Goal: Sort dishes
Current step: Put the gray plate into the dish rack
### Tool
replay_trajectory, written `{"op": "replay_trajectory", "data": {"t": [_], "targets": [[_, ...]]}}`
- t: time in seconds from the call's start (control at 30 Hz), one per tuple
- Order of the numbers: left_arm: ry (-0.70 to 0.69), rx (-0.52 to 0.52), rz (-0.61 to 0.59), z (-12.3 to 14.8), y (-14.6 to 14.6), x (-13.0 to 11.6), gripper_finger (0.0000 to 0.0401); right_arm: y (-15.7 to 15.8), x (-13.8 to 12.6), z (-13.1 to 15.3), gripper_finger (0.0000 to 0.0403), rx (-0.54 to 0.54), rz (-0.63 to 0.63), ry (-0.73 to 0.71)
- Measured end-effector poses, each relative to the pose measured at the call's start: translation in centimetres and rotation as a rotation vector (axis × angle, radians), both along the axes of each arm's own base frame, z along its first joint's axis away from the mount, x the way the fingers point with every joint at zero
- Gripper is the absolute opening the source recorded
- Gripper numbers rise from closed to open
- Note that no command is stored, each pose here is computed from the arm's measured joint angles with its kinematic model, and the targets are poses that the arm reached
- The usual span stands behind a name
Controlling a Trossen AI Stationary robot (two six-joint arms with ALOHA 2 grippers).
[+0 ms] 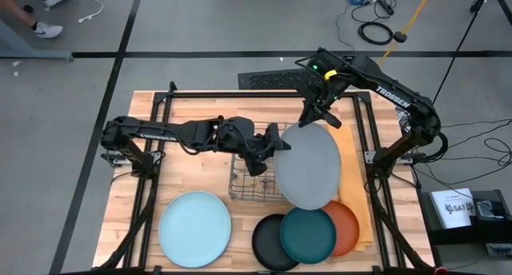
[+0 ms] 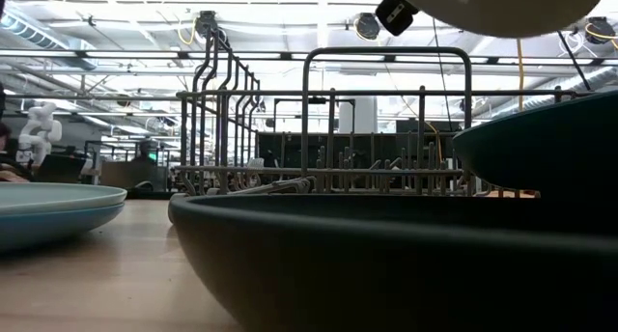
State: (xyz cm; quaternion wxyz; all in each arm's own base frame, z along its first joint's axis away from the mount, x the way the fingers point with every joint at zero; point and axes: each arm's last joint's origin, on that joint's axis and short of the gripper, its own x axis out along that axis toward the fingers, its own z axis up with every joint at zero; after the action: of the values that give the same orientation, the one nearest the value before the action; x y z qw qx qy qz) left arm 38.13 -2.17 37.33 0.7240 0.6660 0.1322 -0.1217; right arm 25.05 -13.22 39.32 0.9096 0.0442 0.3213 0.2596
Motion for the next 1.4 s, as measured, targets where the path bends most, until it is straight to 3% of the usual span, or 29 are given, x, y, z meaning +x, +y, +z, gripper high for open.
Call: {"op": "replay_trajectory", "data": {"t": [0.13, 0.2, 0.33, 0.5, 0.73, 0.9, 1.07, 1.23, 1.4], "targets": [[0.02, 0.049, -0.009, -0.3, -0.1, 0.0, 0.0041, 0.2, 0.1, 0.0, 0.0006, 0.027, -0.013, 0.017], [0.017, 0.051, -0.012, -0.3, -0.3, 0.0, 0.0015, 0.4, 0.2, 0.0, 0.0012, 0.052, -0.021, 0.031], [0.038, 0.042, -0.013, -0.4, -0.5, -0.2, 0.001, 1.0, 0.6, 0.0, 0.0048, 0.043, -0.026, 0.056], [0.117, 0.039, 0.006, -1.0, -0.3, -0.5, 0.0009, 1.9, 1.1, 0.8, 0.0118, -0.068, -0.092, 0.108], [0.279, 0.031, 0.037, -2.4, 0.0, -1.3, 0.0009, 3.2, 0.5, 5.1, 0.0194, -0.224, -0.157, 0.026], [0.312, 0.149, 0.086, -2.5, 0.4, -1.4, 0.0009, 4.2, -1.0, 9.0, 0.0201, -0.319, -0.236, -0.057], [0.334, 0.146, 0.1, -0.6, 0.6, -1.8, 0.0009, 5.5, -2.4, 11.3, 0.0193, -0.299, -0.263, -0.097], [0.377, 0.169, 0.136, 1.1, 0.9, -2.0, 0.0009, 7.1, -2.7, 10.9, 0.0188, -0.274, -0.238, -0.005], [0.377, 0.122, 0.161, 3.3, 1.9, -2.8, 0.0009, 9.4, -2.2, 10.1, 0.0188, -0.314, -0.253, 0.108]]}}
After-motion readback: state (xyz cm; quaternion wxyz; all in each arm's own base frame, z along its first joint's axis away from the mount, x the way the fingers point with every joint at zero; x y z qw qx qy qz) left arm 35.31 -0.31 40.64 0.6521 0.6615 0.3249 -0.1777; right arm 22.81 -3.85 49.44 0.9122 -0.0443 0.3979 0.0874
